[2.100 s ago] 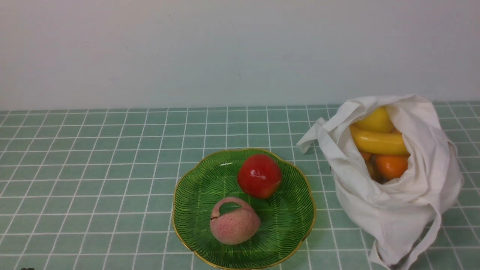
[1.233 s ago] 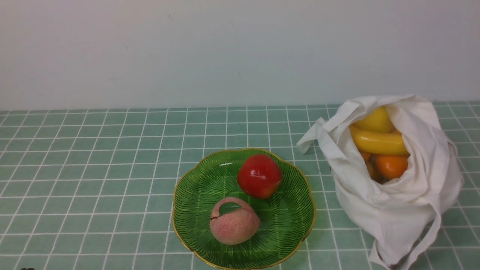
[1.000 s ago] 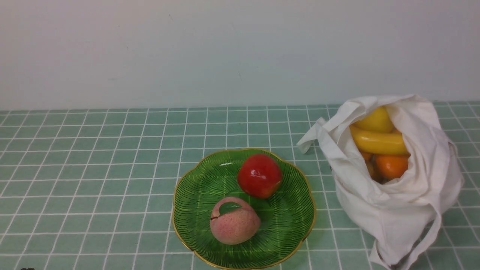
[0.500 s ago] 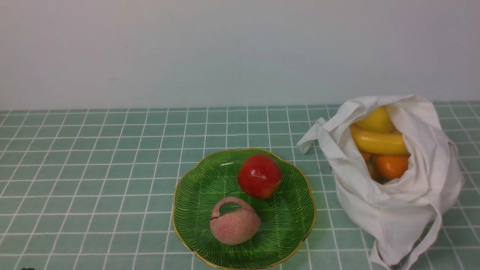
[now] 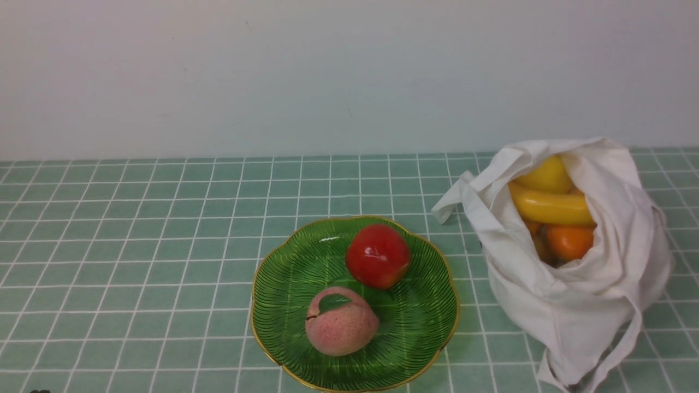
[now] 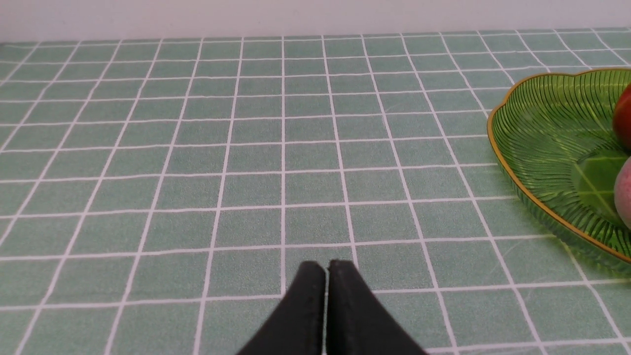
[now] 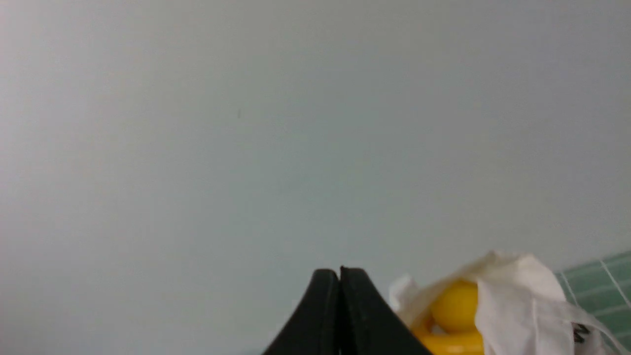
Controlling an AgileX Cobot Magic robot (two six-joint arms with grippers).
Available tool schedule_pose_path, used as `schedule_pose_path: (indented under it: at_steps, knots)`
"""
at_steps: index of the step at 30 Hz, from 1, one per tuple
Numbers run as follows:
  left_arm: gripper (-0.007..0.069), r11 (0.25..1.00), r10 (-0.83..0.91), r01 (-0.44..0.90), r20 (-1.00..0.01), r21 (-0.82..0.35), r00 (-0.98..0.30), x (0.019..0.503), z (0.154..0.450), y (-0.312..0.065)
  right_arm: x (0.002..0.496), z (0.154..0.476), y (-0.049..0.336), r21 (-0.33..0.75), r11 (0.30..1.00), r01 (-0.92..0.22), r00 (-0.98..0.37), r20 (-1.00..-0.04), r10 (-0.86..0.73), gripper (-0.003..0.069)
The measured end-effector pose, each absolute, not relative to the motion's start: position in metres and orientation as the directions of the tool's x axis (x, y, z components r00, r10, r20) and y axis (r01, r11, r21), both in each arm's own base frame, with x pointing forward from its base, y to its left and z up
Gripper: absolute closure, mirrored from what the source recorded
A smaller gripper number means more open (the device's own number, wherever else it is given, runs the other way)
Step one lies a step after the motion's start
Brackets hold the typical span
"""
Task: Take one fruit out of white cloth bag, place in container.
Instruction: 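Reach into the bag and grasp the banana with the right gripper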
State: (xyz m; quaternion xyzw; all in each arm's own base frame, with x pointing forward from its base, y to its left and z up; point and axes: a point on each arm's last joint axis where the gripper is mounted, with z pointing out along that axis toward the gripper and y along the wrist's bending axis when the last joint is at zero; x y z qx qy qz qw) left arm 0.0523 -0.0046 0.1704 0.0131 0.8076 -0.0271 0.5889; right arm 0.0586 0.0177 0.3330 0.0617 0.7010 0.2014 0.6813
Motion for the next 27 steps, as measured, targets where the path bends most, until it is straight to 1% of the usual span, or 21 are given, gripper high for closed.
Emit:
schedule_pose_path:
  at_steps: [1,2,3,4,5,6,8,9,10,11,13,15,17,20,21,24,25,27]
  knots:
    - [0.0633,0.998,-0.011,0.053,-0.952,-0.028,-0.306,0.052,0.170,-0.005,0.069,0.344,0.022,0.272,0.952,-0.142,-0.173,-0.953,0.247,0.0673]
    - [0.0633,0.998,-0.011,0.053,-0.952,-0.028,-0.306,0.052,0.170,-0.005,0.075,0.350,0.022,0.236,0.951,-0.201,-0.228,-0.955,0.189,0.0673]
    - [0.0633,0.998,-0.011,0.053,-0.952,-0.028,-0.306,0.052,0.170,-0.005,0.090,0.360,0.024,0.159,0.961,-0.224,-0.350,-0.934,0.073,0.0673]
    - [0.0633,0.998,-0.011,0.053,-0.952,-0.028,-0.306,0.052,0.170,-0.005,0.101,0.364,0.024,0.103,0.964,-0.243,-0.437,-0.899,-0.014,0.0673]
    - [0.0633,0.998,-0.011,0.053,-0.952,-0.028,-0.306,0.052,0.170,-0.005,0.104,0.366,0.024,0.093,0.965,-0.244,-0.439,-0.898,-0.025,0.0673]
    - [0.0633,0.998,-0.011,0.053,-0.952,-0.028,-0.306,0.052,0.170,-0.005,0.116,0.370,0.024,0.051,0.963,-0.264,-0.498,-0.863,-0.091,0.0673]
    - [0.0633,0.998,-0.011,0.053,-0.952,-0.028,-0.306,0.052,0.170,-0.005,0.133,0.374,0.023,0.002,0.956,-0.294,-0.559,-0.811,-0.170,0.0673]
    - [0.0633,0.998,-0.011,0.053,-0.952,-0.028,-0.306,0.052,0.170,-0.005,0.152,0.378,0.022,-0.046,0.941,-0.336,-0.599,-0.760,-0.251,0.0673]
    - [0.0633,0.998,-0.011,0.053,-0.952,-0.028,-0.306,0.052,0.170,-0.005,0.169,0.376,0.022,-0.085,0.918,-0.387,-0.614,-0.719,-0.325,0.0673]
    - [0.0633,0.998,-0.011,0.053,-0.952,-0.028,-0.306,0.052,0.170,-0.005,0.174,0.377,0.022,-0.100,0.910,-0.403,-0.610,-0.711,-0.349,0.0673]
    - [0.0633,0.998,-0.011,0.053,-0.952,-0.028,-0.306,0.052,0.170,-0.005,0.198,0.370,0.024,-0.145,0.859,-0.491,-0.604,-0.654,-0.456,0.0673]
    - [0.0633,0.998,-0.011,0.053,-0.952,-0.028,-0.306,0.052,0.170,-0.005,0.212,0.365,0.027,-0.159,0.824,-0.544,-0.590,-0.626,-0.510,0.0673]
    - [0.0633,0.998,-0.011,0.053,-0.952,-0.028,-0.306,0.052,0.170,-0.005,0.234,0.352,0.037,-0.149,0.781,-0.606,-0.584,-0.584,-0.564,0.0670]
    - [0.0633,0.998,-0.011,0.053,-0.952,-0.028,-0.306,0.052,0.170,-0.005,0.251,0.340,0.048,-0.152,0.749,-0.645,-0.571,-0.554,-0.605,0.0668]
    - [0.0633,0.998,-0.011,0.053,-0.952,-0.028,-0.306,0.052,0.170,-0.005,0.263,0.330,0.056,-0.174,0.720,-0.672,-0.556,-0.524,-0.645,0.0664]
    - [0.0633,0.998,-0.011,0.053,-0.952,-0.028,-0.306,0.052,0.170,-0.005,0.280,0.320,0.068,-0.218,0.676,-0.704,-0.525,-0.481,-0.702,0.0655]
    - [0.0633,0.998,-0.011,0.053,-0.952,-0.028,-0.306,0.052,0.170,-0.005,0.289,0.312,0.074,-0.256,0.646,-0.719,-0.506,-0.444,-0.739,0.0645]
    - [0.0633,0.998,-0.011,0.053,-0.952,-0.028,-0.306,0.052,0.170,-0.005,0.302,0.303,0.080,-0.294,0.615,-0.732,-0.488,-0.404,-0.774,0.0632]
